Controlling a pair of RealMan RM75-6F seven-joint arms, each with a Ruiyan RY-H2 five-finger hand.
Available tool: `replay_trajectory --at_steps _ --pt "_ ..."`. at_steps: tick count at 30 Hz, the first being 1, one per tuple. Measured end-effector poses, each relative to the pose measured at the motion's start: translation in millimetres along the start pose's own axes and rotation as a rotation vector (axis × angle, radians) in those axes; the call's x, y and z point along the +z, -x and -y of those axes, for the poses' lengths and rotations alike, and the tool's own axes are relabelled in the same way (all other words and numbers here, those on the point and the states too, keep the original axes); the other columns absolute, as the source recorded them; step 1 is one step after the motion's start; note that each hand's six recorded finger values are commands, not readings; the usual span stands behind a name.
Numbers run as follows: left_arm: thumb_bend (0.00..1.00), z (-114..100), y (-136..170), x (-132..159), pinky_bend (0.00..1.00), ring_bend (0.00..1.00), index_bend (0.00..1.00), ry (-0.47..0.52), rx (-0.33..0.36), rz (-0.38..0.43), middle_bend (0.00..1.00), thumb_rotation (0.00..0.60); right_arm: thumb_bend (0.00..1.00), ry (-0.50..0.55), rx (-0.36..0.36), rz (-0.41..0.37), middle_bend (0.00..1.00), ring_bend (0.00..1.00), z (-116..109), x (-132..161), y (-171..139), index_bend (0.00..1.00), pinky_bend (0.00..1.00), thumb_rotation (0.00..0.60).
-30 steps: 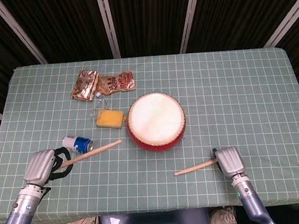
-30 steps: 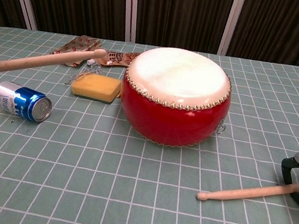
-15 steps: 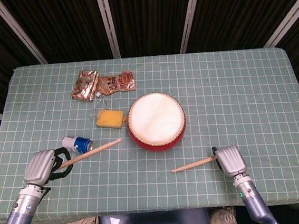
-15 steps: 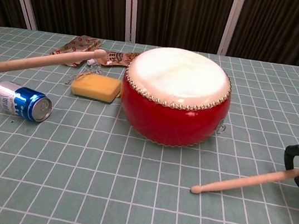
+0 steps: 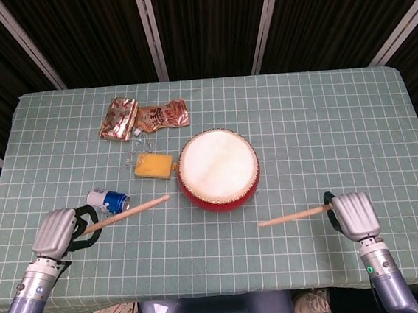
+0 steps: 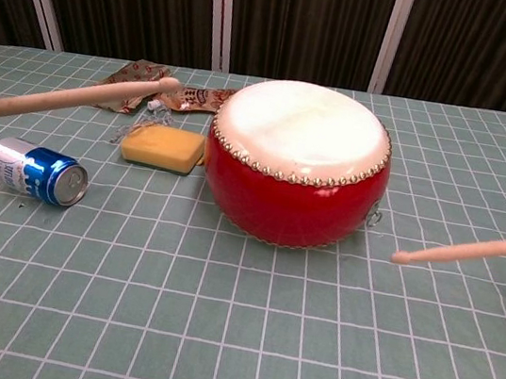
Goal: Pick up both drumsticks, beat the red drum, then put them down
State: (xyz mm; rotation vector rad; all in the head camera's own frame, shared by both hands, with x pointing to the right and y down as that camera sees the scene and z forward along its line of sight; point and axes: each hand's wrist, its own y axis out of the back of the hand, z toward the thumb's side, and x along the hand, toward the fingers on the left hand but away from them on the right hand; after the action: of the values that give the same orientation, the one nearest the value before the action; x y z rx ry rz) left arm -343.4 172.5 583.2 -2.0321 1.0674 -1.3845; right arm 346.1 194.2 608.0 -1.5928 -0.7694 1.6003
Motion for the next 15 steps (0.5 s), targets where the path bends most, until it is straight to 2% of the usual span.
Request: replay_trajectory --at_steps 6,9,15 --pt "0.56 -14.8 -10.8 6.1 1.00 1.00 0.74 0.000 0.039 0.014 1.00 0.600 0.67 0.209 0.021 0.152 1.00 1.00 -26.5 -36.2 3.3 0.95 1.00 0.600" --pt "0.56 -27.8 -22.3 12.4 1.00 1.00 0.74 -0.018 0.069 0.032 1.00 0.600 0.67 0.299 0.021 0.201 1.00 1.00 -44.3 -46.7 5.2 0.95 1.00 0.600" --pt "0.56 -61.2 -53.0 29.8 1.00 1.00 0.74 -0.051 0.127 0.059 1.00 0.600 0.67 0.369 -0.006 0.232 1.00 1.00 -86.4 -51.6 15.2 0.95 1.00 0.600"
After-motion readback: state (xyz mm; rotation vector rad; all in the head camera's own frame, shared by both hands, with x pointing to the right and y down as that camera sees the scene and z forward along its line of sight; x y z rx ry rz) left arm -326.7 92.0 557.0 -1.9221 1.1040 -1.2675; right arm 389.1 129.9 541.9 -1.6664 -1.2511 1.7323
